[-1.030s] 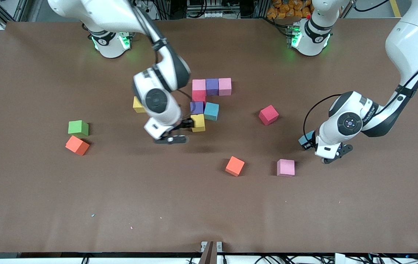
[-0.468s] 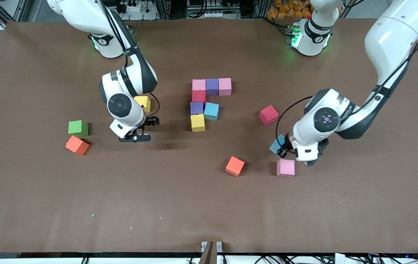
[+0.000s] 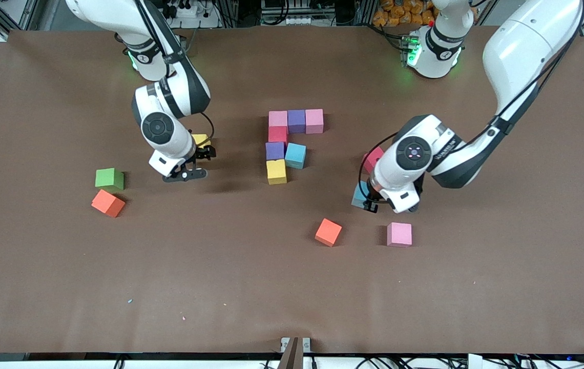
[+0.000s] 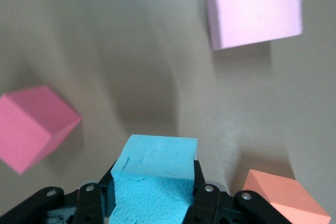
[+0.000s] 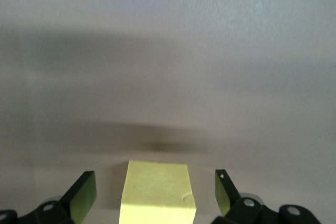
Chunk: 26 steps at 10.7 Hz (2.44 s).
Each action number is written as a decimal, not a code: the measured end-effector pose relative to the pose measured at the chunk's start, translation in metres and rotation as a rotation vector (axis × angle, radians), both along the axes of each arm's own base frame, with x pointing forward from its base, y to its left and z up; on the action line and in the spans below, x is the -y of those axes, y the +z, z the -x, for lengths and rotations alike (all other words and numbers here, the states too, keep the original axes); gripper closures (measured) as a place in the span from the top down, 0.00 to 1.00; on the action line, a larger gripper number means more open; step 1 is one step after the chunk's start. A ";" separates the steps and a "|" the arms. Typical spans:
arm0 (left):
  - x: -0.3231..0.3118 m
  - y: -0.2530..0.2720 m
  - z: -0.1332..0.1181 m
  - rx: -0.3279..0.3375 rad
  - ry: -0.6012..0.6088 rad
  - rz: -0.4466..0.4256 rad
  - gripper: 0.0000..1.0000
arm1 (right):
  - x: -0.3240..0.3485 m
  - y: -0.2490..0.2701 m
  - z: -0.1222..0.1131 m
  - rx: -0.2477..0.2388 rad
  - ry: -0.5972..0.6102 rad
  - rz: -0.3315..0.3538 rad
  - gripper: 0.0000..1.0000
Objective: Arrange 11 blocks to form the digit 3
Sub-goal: 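Grasp the second yellow with the right gripper while the left gripper carries cyan, then stack yellow below yellow with the right gripper while the left gripper places cyan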
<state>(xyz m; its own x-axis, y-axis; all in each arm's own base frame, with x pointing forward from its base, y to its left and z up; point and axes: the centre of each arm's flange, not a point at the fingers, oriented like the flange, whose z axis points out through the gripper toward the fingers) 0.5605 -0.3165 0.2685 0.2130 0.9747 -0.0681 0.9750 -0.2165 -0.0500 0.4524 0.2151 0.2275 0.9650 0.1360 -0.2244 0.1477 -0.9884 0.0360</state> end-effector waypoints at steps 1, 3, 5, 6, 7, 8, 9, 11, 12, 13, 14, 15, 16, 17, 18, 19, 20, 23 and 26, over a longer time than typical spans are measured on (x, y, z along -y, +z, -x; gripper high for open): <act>0.014 -0.005 0.009 -0.014 0.060 -0.006 0.54 | -0.001 -0.001 0.007 -0.006 -0.001 -0.007 1.00; 0.038 -0.019 0.026 -0.036 0.171 -0.035 0.54 | 0.000 -0.008 0.020 -0.006 -0.001 -0.011 1.00; 0.061 -0.029 0.043 -0.041 0.229 -0.057 0.54 | 0.006 -0.017 0.028 -0.013 -0.014 -0.011 1.00; 0.072 -0.031 0.050 -0.039 0.255 -0.060 0.54 | 0.007 -0.019 0.031 -0.017 -0.025 -0.015 1.00; 0.080 -0.033 0.057 -0.038 0.291 -0.065 0.54 | 0.008 -0.020 0.032 -0.020 -0.035 -0.020 1.00; 0.086 -0.034 0.062 -0.040 0.315 -0.069 0.54 | 0.008 -0.021 0.033 -0.024 -0.045 -0.024 1.00; 0.092 -0.037 0.068 -0.045 0.324 -0.074 0.54 | 0.008 -0.022 0.034 -0.028 -0.049 -0.025 1.00; 0.104 -0.047 0.081 -0.050 0.308 -0.067 0.54 | 0.010 -0.025 0.038 -0.037 -0.053 -0.022 1.00; 0.106 -0.051 0.085 -0.053 0.303 -0.059 0.54 | 0.011 -0.026 0.040 -0.040 -0.053 -0.020 1.00; 0.106 -0.054 0.088 -0.056 0.299 -0.058 0.54 | 0.010 -0.026 0.040 -0.034 -0.050 -0.022 0.99; 0.108 -0.056 0.092 -0.059 0.292 -0.058 0.54 | 0.006 -0.026 0.040 -0.021 -0.044 -0.026 0.84; 0.111 -0.059 0.098 -0.062 0.282 -0.058 0.54 | 0.005 -0.026 0.040 -0.012 -0.040 -0.029 0.69; 0.113 -0.062 0.104 -0.065 0.273 -0.057 0.54 | 0.005 -0.024 0.039 -0.009 -0.041 -0.032 0.63; 0.114 -0.064 0.107 -0.067 0.269 -0.055 0.54 | 0.005 -0.024 0.039 -0.007 -0.041 -0.032 0.62; 0.114 -0.064 0.108 -0.067 0.268 -0.050 0.54 | 0.004 -0.022 0.039 -0.004 -0.041 -0.035 0.57; 0.114 -0.064 0.108 -0.066 0.268 -0.046 0.54 | 0.002 -0.019 0.035 0.010 -0.036 -0.043 0.55; 0.115 -0.064 0.109 -0.066 0.267 -0.045 0.54 | -0.002 -0.011 0.027 0.027 -0.018 -0.057 0.55; 0.118 -0.064 0.115 -0.070 0.259 -0.043 0.54 | -0.012 0.036 -0.017 0.014 0.033 -0.094 0.55; 0.121 -0.063 0.124 -0.074 0.250 -0.044 0.54 | -0.020 0.090 -0.073 -0.018 0.044 -0.102 0.55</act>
